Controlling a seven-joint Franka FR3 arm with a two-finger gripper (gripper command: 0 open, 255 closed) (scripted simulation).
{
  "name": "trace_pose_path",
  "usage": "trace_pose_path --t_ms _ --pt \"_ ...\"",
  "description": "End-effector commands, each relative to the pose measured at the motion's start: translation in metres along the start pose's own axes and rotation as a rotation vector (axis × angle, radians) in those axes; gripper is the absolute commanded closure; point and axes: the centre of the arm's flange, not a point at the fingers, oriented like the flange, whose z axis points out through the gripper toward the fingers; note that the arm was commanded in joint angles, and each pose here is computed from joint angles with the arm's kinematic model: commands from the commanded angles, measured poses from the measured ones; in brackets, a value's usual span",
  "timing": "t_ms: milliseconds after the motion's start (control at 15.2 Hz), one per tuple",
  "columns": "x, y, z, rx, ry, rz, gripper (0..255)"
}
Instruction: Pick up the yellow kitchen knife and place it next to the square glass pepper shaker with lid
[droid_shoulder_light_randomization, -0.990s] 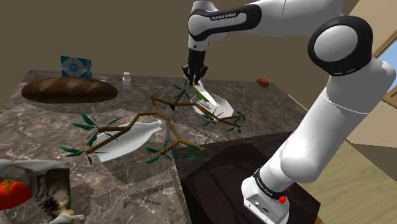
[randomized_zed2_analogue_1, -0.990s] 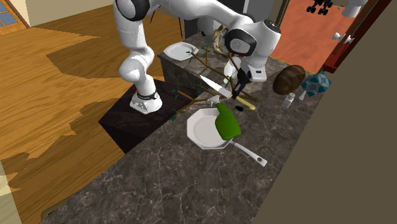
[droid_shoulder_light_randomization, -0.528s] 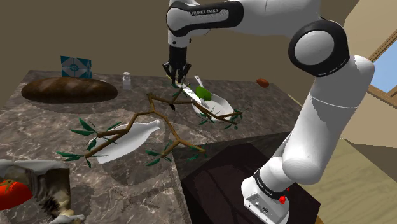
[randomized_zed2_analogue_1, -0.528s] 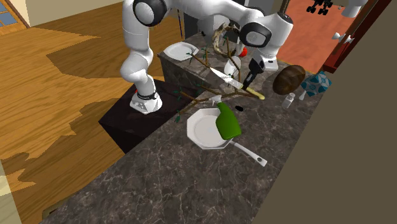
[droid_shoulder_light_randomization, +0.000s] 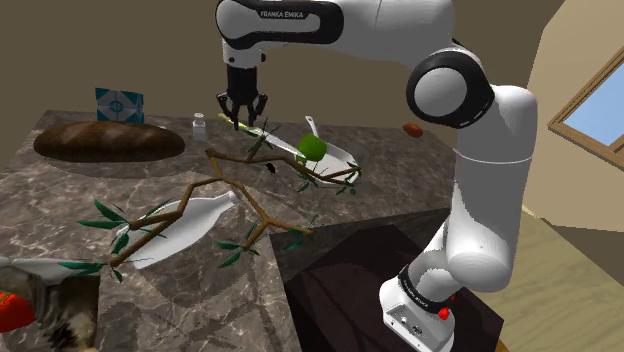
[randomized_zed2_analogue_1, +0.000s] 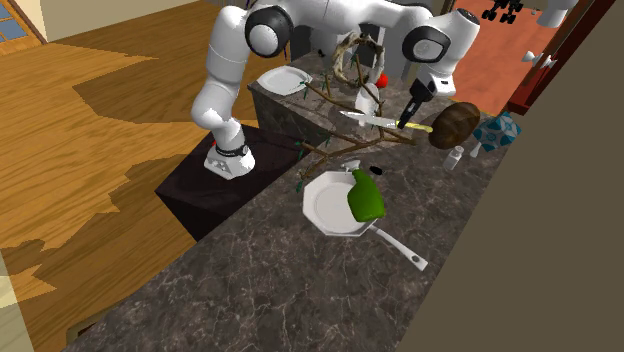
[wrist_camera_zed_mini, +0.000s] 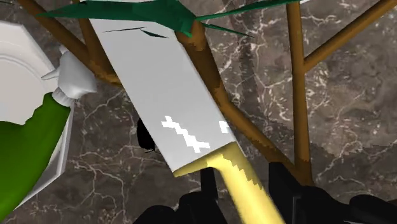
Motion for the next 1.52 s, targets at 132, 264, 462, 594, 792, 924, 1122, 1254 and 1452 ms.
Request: trace_pose_path --t_ms 132,264,462,594,792,924,1122,1254,1452 --pt "0.005 -0.058 -0.005 0.005 0.000 -0.004 255" --pt "0.007 -0.059 0.005 0.005 0.000 -0.004 255" --pt "0.009 -0.060 0.021 0.005 0.000 -0.004 255" --pt "0.011 -0.061 0.031 0.005 0.000 -0.004 255" --pt "0.014 -0.062 0.047 0.005 0.000 -0.004 255" --pt "0.016 -0.063 0.057 0.005 0.000 -0.004 255" --pt "0.018 -0.064 0.073 0.005 0.000 -0.004 255" --pt "0.020 -0.065 0.083 0.005 0.000 -0.004 255" --pt "0.023 -0.066 0.099 0.005 0.000 -0.004 255"
